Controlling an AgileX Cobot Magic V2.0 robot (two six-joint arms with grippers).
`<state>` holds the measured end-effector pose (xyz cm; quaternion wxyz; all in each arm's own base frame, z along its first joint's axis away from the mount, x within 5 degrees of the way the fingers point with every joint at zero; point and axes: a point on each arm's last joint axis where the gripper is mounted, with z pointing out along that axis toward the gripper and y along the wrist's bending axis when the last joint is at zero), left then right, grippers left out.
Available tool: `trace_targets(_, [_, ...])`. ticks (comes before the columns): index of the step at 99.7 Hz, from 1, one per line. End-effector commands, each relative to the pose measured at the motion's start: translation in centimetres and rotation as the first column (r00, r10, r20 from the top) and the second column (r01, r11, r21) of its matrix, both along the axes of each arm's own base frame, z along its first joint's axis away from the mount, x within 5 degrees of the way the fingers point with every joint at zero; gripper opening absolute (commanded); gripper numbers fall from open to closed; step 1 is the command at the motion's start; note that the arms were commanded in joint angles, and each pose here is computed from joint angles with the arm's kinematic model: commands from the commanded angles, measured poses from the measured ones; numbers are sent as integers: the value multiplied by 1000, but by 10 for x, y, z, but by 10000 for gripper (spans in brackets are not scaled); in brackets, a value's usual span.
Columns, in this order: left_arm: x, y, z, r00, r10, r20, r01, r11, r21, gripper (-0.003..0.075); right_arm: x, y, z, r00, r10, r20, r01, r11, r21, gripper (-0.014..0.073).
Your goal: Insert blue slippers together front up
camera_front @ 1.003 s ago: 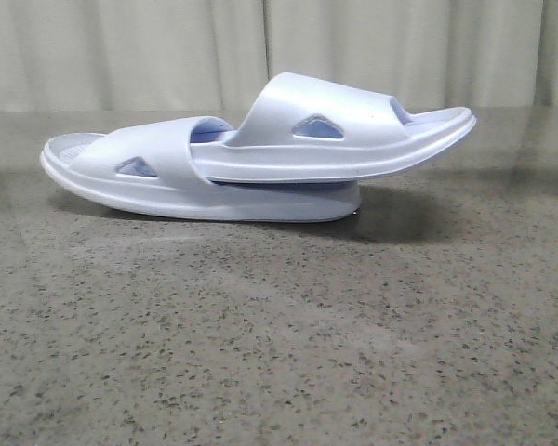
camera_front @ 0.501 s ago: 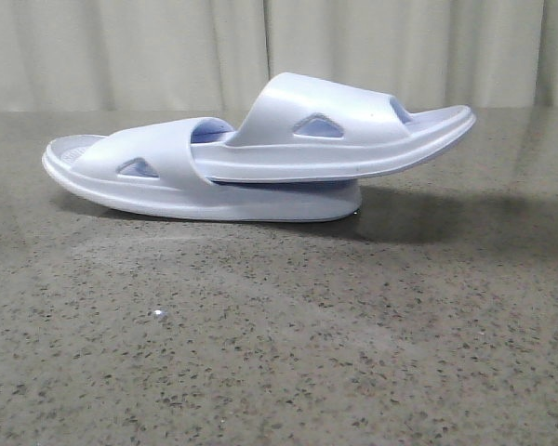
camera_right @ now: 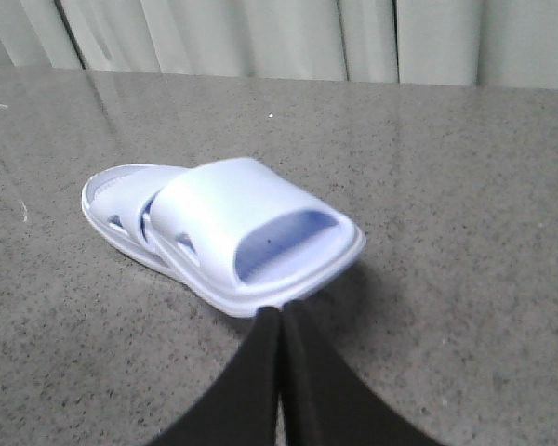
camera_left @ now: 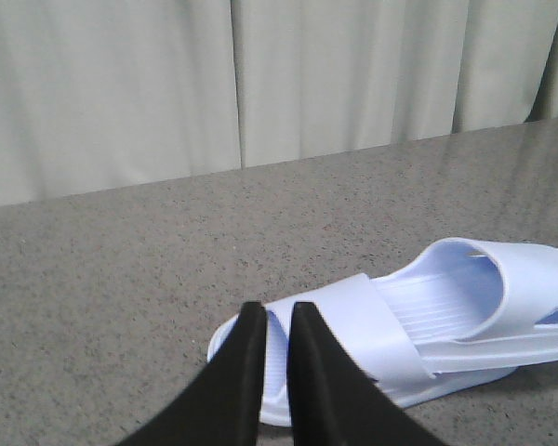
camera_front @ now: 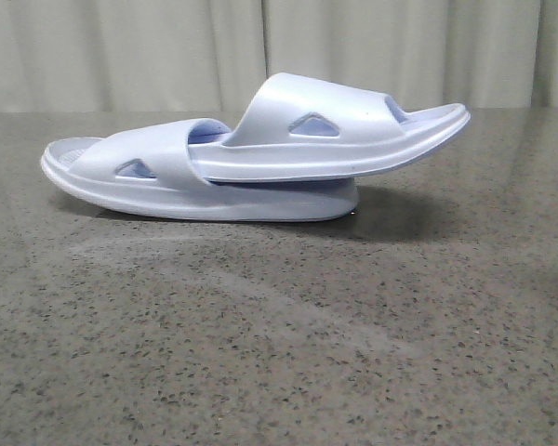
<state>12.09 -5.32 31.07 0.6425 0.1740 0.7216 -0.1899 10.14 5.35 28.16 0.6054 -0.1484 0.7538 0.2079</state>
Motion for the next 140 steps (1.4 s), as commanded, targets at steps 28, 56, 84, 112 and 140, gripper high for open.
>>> trace_targets(28, [-15, 3, -25, 1000, 17, 16, -15, 993, -120, 15, -20, -13, -24, 997, -79, 27, 75, 990, 118, -79])
trace_targets(56, [-15, 3, -25, 1000, 14, 16, -12, 992, -124, 15, -21, -13, -24, 997, -73, 24, 70, 991, 118, -79])
trace_targets(84, [-15, 3, -25, 1000, 14, 16, -12, 992, -124, 15, -21, -13, -24, 997, -72, 24, 69, 991, 118, -79])
trace_targets(112, [-15, 3, -25, 1000, 17, 15, -15, 992, -124, 15, -21, -13, -24, 997, -72, 24, 69, 991, 118, -79])
trace_targets(140, [-13, 8, -28, 997, 71, -20, -73, 988, -136, 15, -21, -13, -24, 997, -72, 24, 69, 991, 118, -79])
